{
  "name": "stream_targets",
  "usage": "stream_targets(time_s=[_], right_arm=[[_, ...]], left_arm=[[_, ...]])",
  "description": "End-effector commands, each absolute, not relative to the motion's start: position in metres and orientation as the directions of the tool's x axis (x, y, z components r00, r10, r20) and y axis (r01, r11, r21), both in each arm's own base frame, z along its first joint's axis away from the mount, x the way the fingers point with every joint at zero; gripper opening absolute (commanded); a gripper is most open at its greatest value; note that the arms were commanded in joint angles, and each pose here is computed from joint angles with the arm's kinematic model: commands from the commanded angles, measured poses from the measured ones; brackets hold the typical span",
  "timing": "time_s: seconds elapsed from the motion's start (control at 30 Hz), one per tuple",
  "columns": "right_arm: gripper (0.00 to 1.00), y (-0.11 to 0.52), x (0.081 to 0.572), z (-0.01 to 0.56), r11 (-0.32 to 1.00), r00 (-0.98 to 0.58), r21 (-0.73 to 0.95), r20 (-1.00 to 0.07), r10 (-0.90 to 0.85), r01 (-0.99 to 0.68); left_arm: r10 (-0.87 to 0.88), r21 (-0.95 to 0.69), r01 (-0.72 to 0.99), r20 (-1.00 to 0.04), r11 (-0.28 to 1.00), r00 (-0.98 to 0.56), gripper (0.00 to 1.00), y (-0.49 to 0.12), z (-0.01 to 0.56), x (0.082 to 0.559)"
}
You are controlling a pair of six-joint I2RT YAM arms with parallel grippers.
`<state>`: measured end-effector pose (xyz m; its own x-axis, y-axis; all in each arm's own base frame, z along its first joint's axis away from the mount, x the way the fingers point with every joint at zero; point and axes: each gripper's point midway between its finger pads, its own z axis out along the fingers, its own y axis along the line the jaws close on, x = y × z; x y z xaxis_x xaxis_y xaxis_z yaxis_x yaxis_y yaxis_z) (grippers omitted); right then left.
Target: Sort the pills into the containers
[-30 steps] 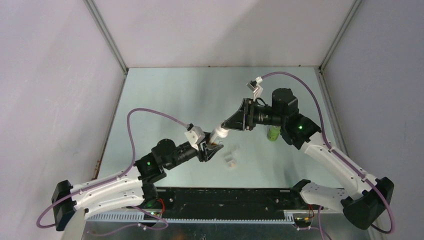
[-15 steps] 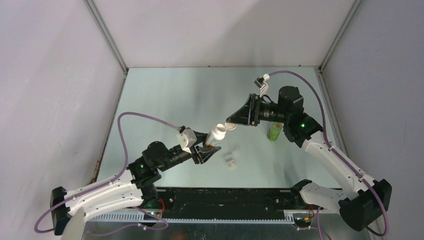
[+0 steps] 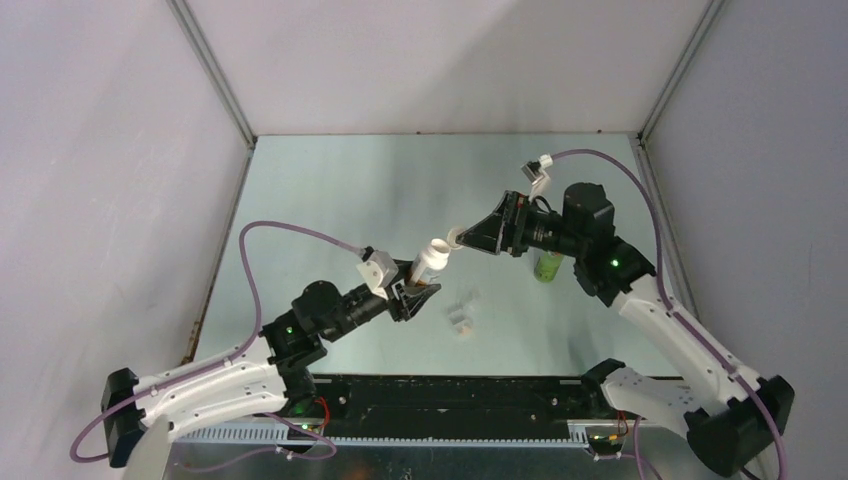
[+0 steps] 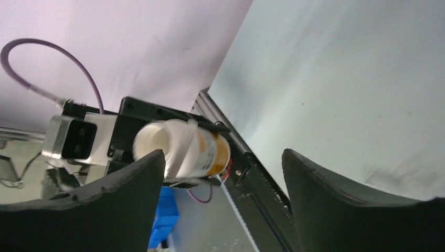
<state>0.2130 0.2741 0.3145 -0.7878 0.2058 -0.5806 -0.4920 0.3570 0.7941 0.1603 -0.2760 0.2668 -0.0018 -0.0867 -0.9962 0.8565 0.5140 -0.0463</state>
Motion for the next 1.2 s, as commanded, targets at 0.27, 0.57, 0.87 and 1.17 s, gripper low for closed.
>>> stream_targets(time_s=[0.27, 0.57, 0.87, 1.17], right_arm=[[0.93, 0.267, 0.199, 0.343, 0.622, -0.503, 0.661, -0.739, 0.447, -0.419], [0.89, 0.304, 0.205, 0.326, 0.647, -0.515, 0.683, -0.71, 0.48, -0.338], [0.83, 0.327, 0.211, 0.33, 0.628, -0.498, 0.674, -0.728, 0.471, -0.39], [0.58, 0.34, 0.211, 0.329, 0.583, -0.542, 0.7, -0.703, 0.46, -0.413]], left_arm=[[-0.08, -0.069, 0.724, -0.997, 0.686, -0.018, 0.0, -0.266, 0.271, 0.197], [-0.092, -0.076, 0.744, -0.996, 0.664, -0.02, 0.0, -0.271, 0.273, 0.194], [-0.106, -0.095, 0.772, -0.994, 0.628, -0.037, 0.03, -0.276, 0.274, 0.188], [-0.13, -0.117, 0.775, -0.99, 0.621, -0.046, 0.08, -0.277, 0.278, 0.186]])
